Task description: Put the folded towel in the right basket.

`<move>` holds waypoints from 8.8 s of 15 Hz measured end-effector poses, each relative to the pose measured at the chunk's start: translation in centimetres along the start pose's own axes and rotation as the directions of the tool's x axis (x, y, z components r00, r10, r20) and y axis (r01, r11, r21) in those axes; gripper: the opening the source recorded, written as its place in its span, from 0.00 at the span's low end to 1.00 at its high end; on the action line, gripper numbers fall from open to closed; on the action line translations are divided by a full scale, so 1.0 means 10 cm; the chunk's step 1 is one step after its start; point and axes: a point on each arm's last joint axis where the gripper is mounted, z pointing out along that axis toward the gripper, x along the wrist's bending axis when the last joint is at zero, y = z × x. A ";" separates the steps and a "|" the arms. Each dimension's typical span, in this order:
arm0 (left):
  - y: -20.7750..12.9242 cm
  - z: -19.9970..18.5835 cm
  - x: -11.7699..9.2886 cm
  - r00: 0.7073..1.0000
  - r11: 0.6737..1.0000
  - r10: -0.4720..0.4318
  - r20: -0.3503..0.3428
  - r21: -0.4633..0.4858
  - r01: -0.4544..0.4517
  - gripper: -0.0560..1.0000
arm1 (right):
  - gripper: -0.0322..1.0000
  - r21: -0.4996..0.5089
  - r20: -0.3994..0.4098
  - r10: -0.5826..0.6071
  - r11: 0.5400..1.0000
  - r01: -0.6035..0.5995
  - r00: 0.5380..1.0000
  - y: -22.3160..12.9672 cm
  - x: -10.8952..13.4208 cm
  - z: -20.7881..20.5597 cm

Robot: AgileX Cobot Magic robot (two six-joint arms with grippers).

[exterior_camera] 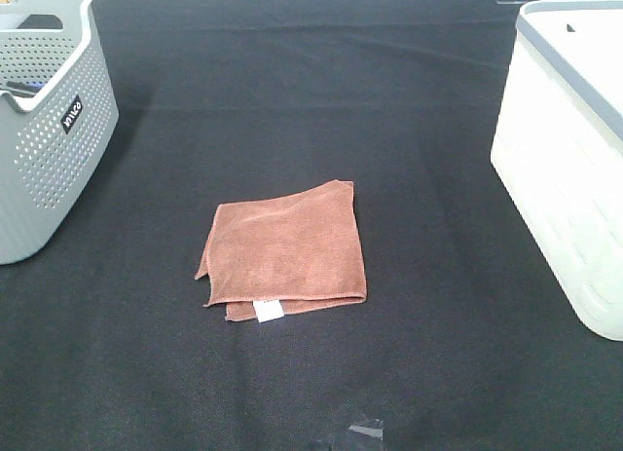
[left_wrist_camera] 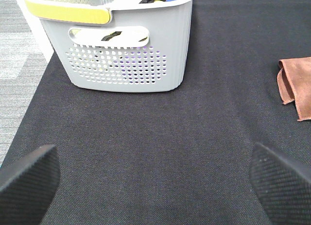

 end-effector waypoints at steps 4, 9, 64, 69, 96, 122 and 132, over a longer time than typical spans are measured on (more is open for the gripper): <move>0.00 0.00 0.00 1.000 1.000 0.000 0.000 0.000 0.000 0.99 | 0.95 0.000 0.000 0.000 1.000 0.000 1.000 0.00 0.00 0.00; 0.00 0.00 0.00 1.000 1.000 0.000 0.000 0.000 0.000 0.99 | 0.95 0.000 0.000 0.000 1.000 0.000 1.000 0.00 0.00 0.00; 0.00 0.00 0.00 1.000 1.000 0.000 0.000 0.000 0.000 0.99 | 0.94 0.741 -0.321 0.231 0.665 0.093 0.918 1.41 1.66 3.47; 0.00 0.00 0.00 1.000 1.000 0.000 0.000 0.000 0.000 0.99 | 0.94 0.755 -0.297 0.242 0.651 0.073 0.924 1.15 1.70 3.78; 0.00 0.00 0.00 1.000 1.000 -0.001 0.002 0.000 0.001 0.99 | 0.33 0.700 -0.418 0.332 0.711 0.067 0.846 0.61 2.64 4.05; 0.00 0.00 0.00 1.000 1.000 -0.001 0.002 0.000 0.001 0.99 | 0.37 0.537 0.185 0.236 0.789 -0.299 0.954 2.24 -1.28 3.06; 0.00 0.00 0.00 1.000 1.000 -0.001 0.002 0.000 0.001 0.99 | 0.97 0.580 0.202 0.196 0.765 -0.278 0.960 2.22 -1.30 2.99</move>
